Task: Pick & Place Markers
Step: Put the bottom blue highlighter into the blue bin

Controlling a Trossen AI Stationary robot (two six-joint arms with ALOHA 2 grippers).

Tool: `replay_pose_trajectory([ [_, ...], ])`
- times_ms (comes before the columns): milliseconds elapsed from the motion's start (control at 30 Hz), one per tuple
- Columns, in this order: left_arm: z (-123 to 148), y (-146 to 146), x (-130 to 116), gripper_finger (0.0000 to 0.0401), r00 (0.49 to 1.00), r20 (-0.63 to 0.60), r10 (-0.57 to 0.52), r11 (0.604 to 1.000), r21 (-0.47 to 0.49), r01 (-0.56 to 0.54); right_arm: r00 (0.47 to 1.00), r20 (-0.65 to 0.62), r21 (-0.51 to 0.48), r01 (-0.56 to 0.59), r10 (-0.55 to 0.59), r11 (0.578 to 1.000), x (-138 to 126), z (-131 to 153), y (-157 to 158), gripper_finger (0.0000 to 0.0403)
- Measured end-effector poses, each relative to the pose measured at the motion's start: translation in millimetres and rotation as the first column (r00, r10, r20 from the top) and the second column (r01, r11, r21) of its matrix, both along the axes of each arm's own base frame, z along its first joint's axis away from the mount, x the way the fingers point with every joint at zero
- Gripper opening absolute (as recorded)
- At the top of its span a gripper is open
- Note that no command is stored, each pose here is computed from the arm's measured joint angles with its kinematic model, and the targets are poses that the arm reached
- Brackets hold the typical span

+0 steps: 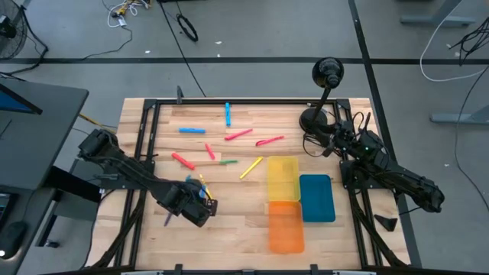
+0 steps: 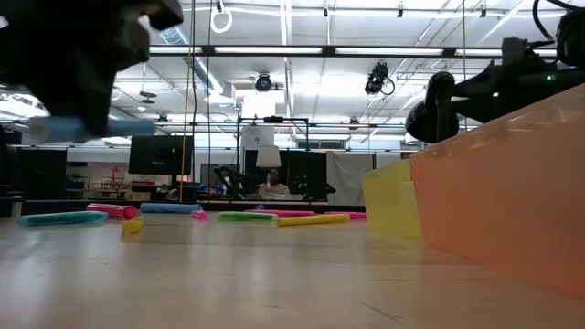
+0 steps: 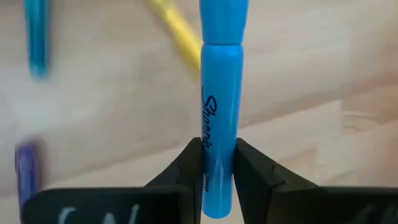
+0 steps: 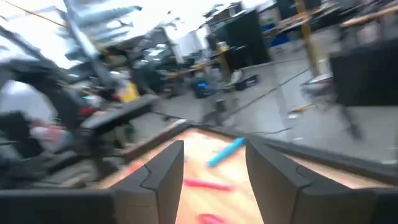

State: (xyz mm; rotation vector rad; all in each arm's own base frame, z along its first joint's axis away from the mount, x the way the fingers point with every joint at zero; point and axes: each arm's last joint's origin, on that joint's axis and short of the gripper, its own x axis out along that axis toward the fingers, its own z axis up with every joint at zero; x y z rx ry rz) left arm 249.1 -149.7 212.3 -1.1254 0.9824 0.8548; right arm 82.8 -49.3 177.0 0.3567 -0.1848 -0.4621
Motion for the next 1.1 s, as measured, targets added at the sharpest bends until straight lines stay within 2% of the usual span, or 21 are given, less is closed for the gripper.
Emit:
replay_pose_trajectory([
  [133,20,5,4,0.0068,0.992,0.079,-0.097,0.992,0.083,0.090,0.992,0.062,-0.006,-0.112,0.112,0.994,1,6,3,0.0176],
  [233,33,11,5,0.0068,0.974,0.120,-0.193,0.970,0.172,0.171,0.981,0.099,-0.015,-0.169,0.169,0.986,0,15,6,0.0176],
  [333,46,18,3,0.0068,0.946,0.147,-0.289,0.926,0.295,0.237,0.980,0.094,-0.038,-0.174,0.177,0.984,-4,30,9,0.0176],
  [467,63,29,-3,0.0068,0.908,0.144,-0.393,0.836,0.467,0.288,0.986,0.044,-0.074,-0.158,0.162,0.985,-9,50,12,0.0176],
  [633,86,45,-14,0.0068,0.876,0.134,-0.463,0.734,0.612,0.295,0.992,-0.006,-0.042,-0.123,0.123,0.992,-16,80,15,0.0176],
  [833,115,64,-22,0.0068,0.827,0.174,-0.535,0.658,0.700,0.278,0.993,-0.070,-0.015,-0.101,0.100,0.995,-17,120,15,0.0176],
  [1100,151,93,-27,0.0068,0.744,0.240,-0.623,0.560,0.801,0.210,0.988,-0.073,-0.032,-0.141,0.138,0.989,-4,178,11,0.0176],
])
